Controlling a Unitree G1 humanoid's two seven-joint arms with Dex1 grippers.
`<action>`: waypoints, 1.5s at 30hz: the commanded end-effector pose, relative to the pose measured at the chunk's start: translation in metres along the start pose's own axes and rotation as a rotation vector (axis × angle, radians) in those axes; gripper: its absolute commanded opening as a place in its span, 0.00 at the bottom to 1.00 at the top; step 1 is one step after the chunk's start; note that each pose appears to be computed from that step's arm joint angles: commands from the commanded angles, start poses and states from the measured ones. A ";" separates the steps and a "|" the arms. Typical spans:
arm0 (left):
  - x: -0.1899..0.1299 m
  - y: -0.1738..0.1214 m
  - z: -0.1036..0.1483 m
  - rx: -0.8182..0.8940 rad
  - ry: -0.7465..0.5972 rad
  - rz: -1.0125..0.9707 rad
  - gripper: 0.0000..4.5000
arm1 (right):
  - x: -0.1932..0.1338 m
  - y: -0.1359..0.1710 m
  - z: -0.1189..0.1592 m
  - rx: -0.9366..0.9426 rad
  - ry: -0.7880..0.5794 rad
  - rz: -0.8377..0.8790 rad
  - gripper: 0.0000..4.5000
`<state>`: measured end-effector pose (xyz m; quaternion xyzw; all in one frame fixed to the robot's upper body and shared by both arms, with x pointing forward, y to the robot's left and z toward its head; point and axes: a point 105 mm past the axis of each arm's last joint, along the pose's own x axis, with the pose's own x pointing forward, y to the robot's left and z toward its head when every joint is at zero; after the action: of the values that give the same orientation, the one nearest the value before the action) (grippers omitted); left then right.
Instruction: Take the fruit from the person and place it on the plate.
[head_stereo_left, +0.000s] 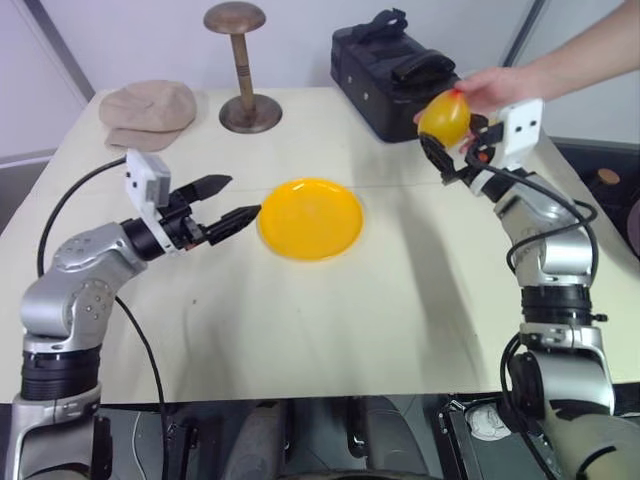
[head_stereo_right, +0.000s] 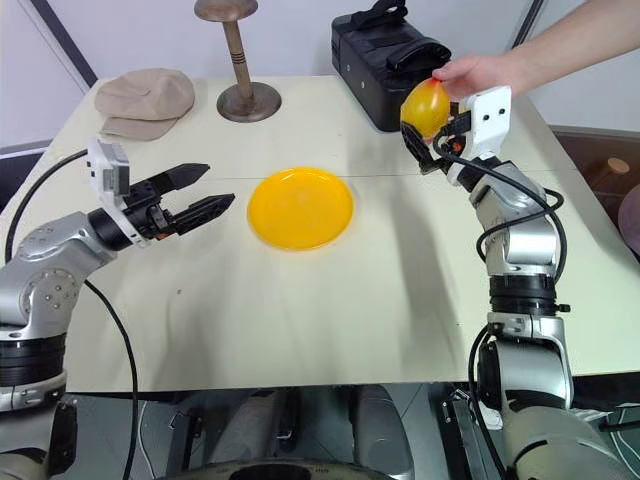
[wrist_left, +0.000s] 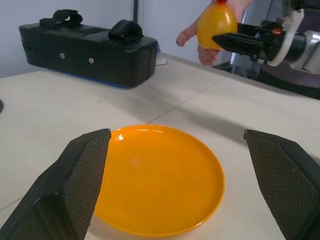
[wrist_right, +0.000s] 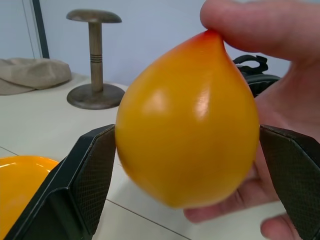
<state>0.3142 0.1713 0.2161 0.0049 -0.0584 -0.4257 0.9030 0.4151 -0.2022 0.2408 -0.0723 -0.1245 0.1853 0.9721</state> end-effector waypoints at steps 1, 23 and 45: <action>-0.004 0.000 0.016 0.061 -0.044 0.021 0.99 | 0.008 -0.002 0.016 -0.015 -0.060 -0.003 1.00; -0.025 0.012 0.001 0.069 0.017 0.135 1.00 | 0.016 0.087 0.005 0.041 -0.014 0.312 0.72; -0.047 0.010 -0.021 0.096 0.111 0.238 1.00 | 0.041 0.169 -0.033 0.144 0.078 0.487 0.99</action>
<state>0.2980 0.2121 0.1766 0.0461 0.0022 -0.3167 0.9474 0.4023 -0.0390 0.1655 -0.0362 -0.0142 0.4158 0.9086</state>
